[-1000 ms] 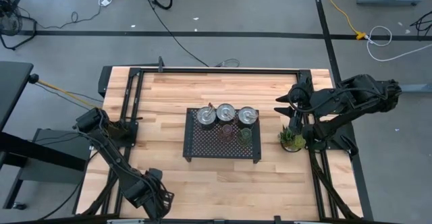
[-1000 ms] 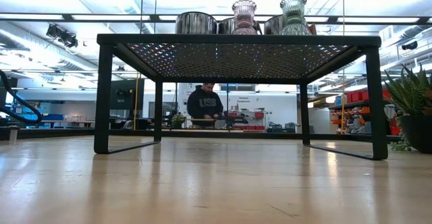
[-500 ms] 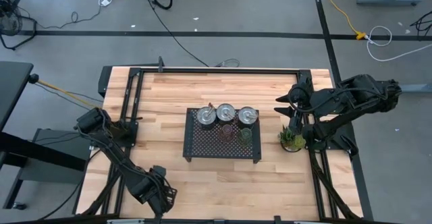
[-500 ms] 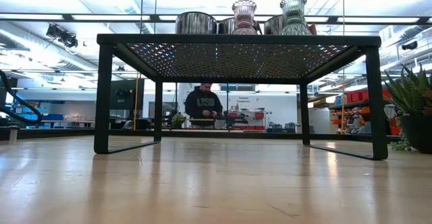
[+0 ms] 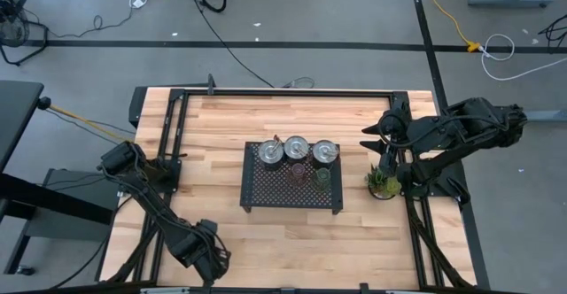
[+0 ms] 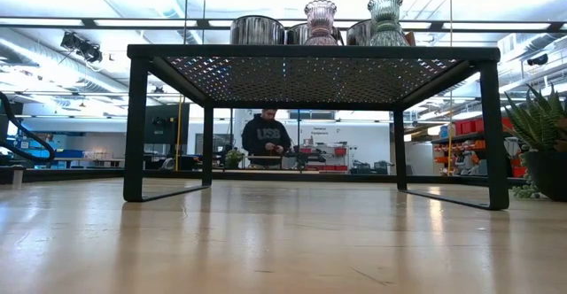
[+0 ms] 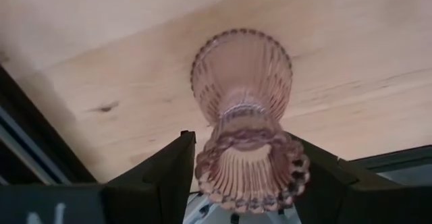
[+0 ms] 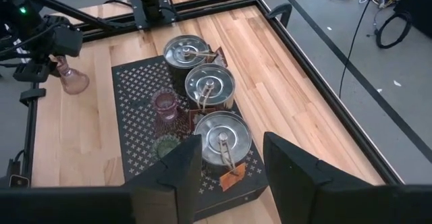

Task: Pick & Place candle stick holders
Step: Put the pink glass candle holder on the shelf aligned with the other glass candle holder

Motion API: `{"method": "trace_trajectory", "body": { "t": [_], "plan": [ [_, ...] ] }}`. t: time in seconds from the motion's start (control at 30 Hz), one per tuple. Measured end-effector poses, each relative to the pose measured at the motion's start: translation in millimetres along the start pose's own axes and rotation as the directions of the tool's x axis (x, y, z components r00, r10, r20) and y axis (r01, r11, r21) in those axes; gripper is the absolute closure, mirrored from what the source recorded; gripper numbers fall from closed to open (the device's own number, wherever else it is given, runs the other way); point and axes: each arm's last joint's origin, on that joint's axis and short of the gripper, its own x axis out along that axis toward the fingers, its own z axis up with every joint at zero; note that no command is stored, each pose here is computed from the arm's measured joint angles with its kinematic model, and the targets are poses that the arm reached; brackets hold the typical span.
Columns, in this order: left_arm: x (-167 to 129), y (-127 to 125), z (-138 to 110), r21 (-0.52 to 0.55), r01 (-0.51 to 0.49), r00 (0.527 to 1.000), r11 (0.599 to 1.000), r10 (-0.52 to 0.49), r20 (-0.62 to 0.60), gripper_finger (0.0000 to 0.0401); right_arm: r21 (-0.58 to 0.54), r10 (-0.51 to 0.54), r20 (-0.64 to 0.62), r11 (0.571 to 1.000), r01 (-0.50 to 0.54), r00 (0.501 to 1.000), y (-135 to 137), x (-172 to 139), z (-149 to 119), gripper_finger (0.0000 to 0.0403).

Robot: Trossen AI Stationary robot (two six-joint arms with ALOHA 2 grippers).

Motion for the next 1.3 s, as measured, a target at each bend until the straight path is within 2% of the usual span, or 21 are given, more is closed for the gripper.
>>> {"method": "trace_trajectory", "body": {
  "t": [0.2,0.57,0.73,0.83,1.03,1.13,1.3],
  "plan": [
    [-0.3,-0.3,1.4,-0.001,0.022,0.999,1.000,-0.022,0.036,0.0231,0.000,-0.001,0.000,1.000,0.001,1.000,0.0,0.0,0.0,0.0245],
    [-0.3,-0.6,1.0,-0.001,0.023,0.999,1.000,-0.023,0.027,0.0231,-0.001,0.001,-0.001,1.000,-0.001,1.000,0.0,0.0,0.0,0.0245],
    [-5.2,-4.9,2.9,0.010,0.010,0.999,1.000,-0.009,-0.037,0.0231,-0.014,0.000,0.000,1.000,0.000,1.000,0.0,0.0,0.0,0.0245],
    [-17.7,-10.7,3.6,0.044,0.034,0.998,0.998,-0.032,-0.056,0.0231,-0.016,-0.001,0.000,1.000,0.001,1.000,0.0,0.0,0.0,0.0245],
    [-56.1,-18.3,8.6,0.089,-0.006,0.998,0.996,0.011,-0.055,0.0231,-0.016,-0.001,0.000,1.000,0.001,1.000,0.0,0.0,0.0,0.0245],
    [-86.7,-20.6,13.0,0.114,-0.024,0.999,0.993,0.028,-0.038,0.0231,-0.016,-0.001,0.000,1.000,0.001,1.000,0.0,0.0,0.0,0.0245],
    [-142.8,-22.6,24.6,0.146,0.020,0.999,0.989,-0.025,0.034,0.0231,-0.016,0.001,-0.001,1.000,-0.001,1.000,0.1,0.0,-0.1,0.0245]
  ]
}}
